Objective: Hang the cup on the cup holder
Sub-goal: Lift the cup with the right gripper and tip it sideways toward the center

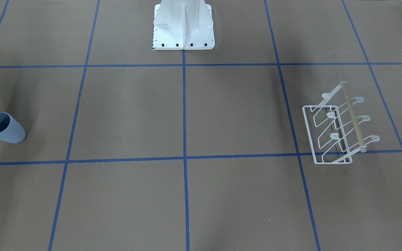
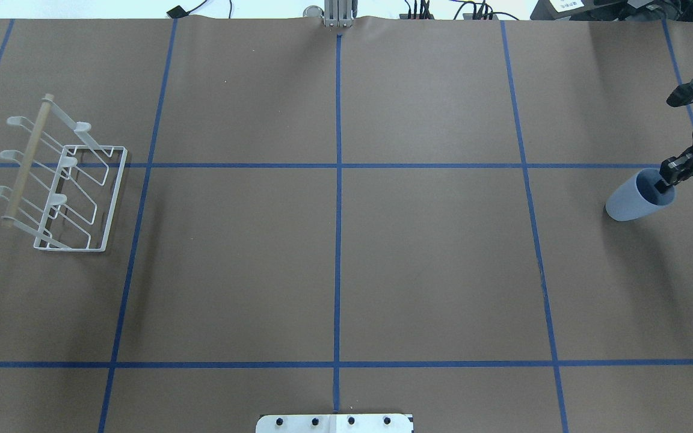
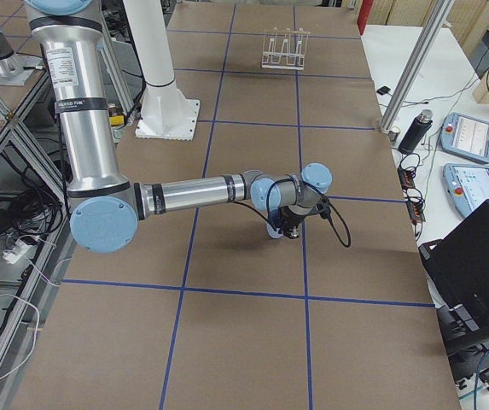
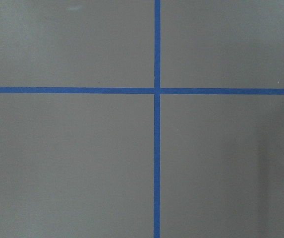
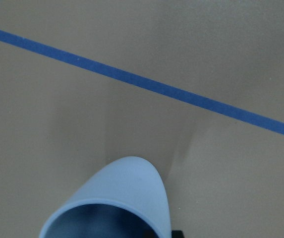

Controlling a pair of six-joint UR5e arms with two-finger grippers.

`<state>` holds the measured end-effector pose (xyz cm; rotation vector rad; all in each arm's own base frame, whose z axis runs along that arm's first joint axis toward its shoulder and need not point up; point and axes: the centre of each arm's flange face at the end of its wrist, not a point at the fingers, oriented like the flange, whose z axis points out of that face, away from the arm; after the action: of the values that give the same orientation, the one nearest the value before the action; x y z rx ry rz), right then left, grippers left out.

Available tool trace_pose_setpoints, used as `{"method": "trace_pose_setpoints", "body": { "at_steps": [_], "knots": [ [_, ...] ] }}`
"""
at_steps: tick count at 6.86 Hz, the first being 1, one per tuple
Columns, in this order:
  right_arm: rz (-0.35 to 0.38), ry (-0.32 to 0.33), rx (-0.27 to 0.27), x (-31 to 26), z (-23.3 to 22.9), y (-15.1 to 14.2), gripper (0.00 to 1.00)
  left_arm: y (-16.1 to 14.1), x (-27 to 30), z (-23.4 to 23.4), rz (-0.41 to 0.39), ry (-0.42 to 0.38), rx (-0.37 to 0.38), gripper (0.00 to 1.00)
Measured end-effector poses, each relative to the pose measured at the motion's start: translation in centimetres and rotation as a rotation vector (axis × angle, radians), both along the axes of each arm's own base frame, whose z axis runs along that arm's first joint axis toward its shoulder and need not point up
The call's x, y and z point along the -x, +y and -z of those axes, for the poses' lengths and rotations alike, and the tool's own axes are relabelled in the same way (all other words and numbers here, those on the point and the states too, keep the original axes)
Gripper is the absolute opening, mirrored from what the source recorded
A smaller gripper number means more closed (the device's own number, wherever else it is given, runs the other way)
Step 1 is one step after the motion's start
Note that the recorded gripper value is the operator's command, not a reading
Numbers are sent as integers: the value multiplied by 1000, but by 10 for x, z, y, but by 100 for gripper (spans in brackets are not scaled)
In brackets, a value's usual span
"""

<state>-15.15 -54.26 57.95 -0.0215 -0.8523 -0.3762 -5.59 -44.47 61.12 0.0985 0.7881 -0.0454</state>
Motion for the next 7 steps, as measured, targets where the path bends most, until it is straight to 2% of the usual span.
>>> {"method": "trace_pose_setpoints", "body": {
  "at_steps": [1, 3, 5, 7],
  "knots": [
    [-2, -28, -36, 0, 13, -2, 0, 0, 0, 1, 0, 0, -3, 98],
    [-43, -157, -110, 5, 53, -7, 0, -3, 0, 16, 19, 4, -17, 98],
    [-207, -290, -95, 22, 116, -13, 0, -11, -6, 43, 94, 29, -65, 98],
    [-343, -425, -71, 34, 163, -5, 0, -19, -24, 73, 187, 102, -174, 98]
  ]
}}
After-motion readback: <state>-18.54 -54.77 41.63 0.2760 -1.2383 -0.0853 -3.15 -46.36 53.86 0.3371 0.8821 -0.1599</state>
